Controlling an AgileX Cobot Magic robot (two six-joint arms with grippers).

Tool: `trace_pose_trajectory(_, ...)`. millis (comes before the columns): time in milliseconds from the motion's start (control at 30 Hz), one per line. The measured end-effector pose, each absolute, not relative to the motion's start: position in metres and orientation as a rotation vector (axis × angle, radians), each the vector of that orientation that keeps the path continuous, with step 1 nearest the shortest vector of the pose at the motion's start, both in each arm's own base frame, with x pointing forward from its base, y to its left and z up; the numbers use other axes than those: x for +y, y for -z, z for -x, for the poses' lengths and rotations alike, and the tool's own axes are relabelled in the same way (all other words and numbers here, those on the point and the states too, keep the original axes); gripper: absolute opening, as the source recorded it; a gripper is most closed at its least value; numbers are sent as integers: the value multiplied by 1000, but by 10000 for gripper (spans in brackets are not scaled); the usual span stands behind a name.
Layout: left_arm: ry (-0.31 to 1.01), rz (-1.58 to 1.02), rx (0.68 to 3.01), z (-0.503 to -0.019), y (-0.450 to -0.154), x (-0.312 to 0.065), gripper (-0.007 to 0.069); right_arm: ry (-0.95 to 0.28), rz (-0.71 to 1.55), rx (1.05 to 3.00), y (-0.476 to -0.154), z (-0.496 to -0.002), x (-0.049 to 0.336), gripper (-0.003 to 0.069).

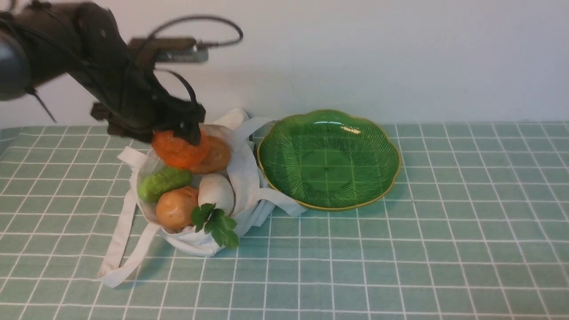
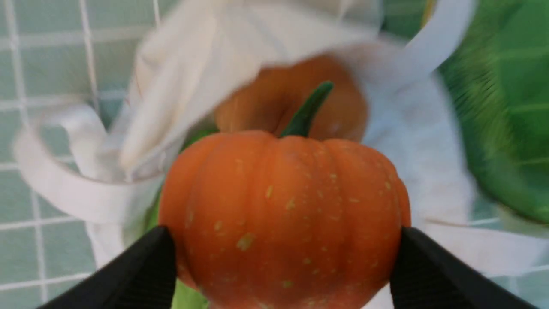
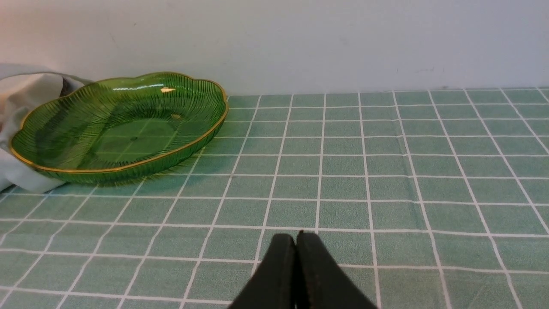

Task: Take vegetables from cloth bag on blue coffee tablecloth place on plate.
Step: 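Move the orange pumpkin from the bag onto the plate with the left gripper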

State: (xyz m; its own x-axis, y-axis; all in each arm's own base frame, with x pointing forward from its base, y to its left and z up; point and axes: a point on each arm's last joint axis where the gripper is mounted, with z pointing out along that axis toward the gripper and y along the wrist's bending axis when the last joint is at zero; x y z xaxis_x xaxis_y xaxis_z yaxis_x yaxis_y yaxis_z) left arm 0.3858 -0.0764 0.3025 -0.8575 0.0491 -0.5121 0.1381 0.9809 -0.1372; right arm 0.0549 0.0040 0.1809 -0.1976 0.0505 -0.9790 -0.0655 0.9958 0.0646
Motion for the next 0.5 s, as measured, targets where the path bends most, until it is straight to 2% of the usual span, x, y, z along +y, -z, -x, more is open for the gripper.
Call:
trace_pose_trajectory(33,259,-128,2551,-381,-323,-78,583,-105,11,1767,-181,-55,4,-15)
trace_pose_trajectory(133,346,-128,2504,-376,-353,-89,583,-105,11,1767,-181,-55,4,-15)
trace_pose_trajectory(233,473,-176,2491,-376,-365,-115,583,-105,11,1767,-181,-55,4,-15)
trace_pose_trajectory(300,567,-247,2498,-381,-358,-149,583,-105,11,1767,-181,-55,4,-15)
trace_pose_trajectory(367,591,-294,2506,-387,-347,-169,583,-105,11,1767,-181,-55,4,-15)
trace_pose_trajectory(500,619,-378,2494,-408,-303,-224,583,-105,11,1767,-181,-55,4,-15)
